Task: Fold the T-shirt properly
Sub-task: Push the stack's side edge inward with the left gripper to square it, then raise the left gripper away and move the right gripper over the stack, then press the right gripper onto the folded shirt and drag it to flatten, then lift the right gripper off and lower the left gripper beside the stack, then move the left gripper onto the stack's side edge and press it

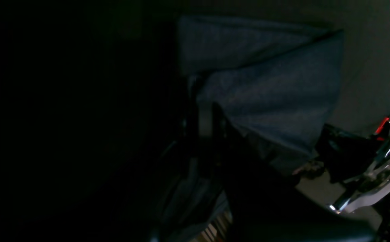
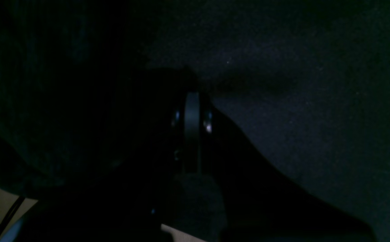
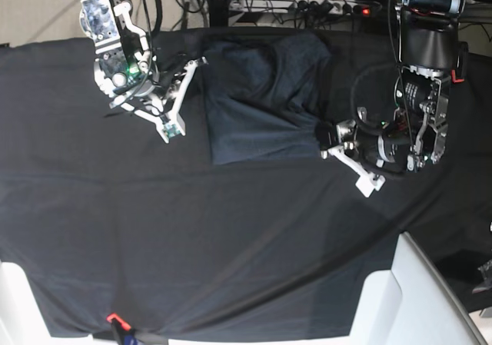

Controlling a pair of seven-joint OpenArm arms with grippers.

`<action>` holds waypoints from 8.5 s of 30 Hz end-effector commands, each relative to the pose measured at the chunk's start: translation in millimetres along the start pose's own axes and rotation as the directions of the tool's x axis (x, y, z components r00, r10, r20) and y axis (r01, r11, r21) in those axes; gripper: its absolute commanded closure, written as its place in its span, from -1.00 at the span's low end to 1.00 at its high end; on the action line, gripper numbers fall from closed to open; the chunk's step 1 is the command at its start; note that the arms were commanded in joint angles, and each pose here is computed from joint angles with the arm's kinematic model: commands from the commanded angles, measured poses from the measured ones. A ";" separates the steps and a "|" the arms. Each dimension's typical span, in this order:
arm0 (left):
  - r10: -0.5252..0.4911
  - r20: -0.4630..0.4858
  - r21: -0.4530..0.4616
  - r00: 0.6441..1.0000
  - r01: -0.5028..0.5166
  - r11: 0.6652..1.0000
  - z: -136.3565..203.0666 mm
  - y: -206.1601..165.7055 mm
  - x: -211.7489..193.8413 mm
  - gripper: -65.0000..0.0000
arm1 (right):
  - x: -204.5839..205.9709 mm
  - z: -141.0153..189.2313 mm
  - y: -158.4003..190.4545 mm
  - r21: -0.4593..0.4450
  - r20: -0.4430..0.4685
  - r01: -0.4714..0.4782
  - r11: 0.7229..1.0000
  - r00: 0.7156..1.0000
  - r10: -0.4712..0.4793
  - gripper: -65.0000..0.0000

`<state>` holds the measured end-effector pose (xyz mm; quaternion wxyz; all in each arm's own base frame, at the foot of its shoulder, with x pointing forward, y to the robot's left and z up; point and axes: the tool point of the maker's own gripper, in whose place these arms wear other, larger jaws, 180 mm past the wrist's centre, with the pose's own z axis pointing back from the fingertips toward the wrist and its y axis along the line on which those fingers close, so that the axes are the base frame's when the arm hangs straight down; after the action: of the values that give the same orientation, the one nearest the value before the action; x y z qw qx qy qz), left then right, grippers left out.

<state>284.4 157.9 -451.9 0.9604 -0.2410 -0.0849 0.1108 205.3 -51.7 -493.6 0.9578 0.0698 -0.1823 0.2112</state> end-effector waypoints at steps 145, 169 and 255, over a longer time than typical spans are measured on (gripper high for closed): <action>-0.276 0.235 0.275 0.932 0.209 0.939 109.2 88.5 -19.2 1.00 | 176.7 5.3 67.7 -0.056 0.230 -0.397 0.916 0.888 0.399 -0.11; -0.507 -0.013 0.184 0.862 0.501 0.846 58.5 7.5 80.4 -0.23 | 80.2 54.3 -18.8 -0.099 0.158 0.031 0.995 0.987 -0.015 -0.11; -0.381 0.269 0.262 0.885 0.313 0.913 92.1 140.1 -67.7 1.00 | 79.7 56.1 42.1 -0.011 0.232 -0.143 0.990 0.962 0.141 0.98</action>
<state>163.5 297.0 -458.4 0.9644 -0.1009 -0.2439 -0.0148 228.9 4.2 -417.9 0.9169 0.0851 -0.2811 0.2702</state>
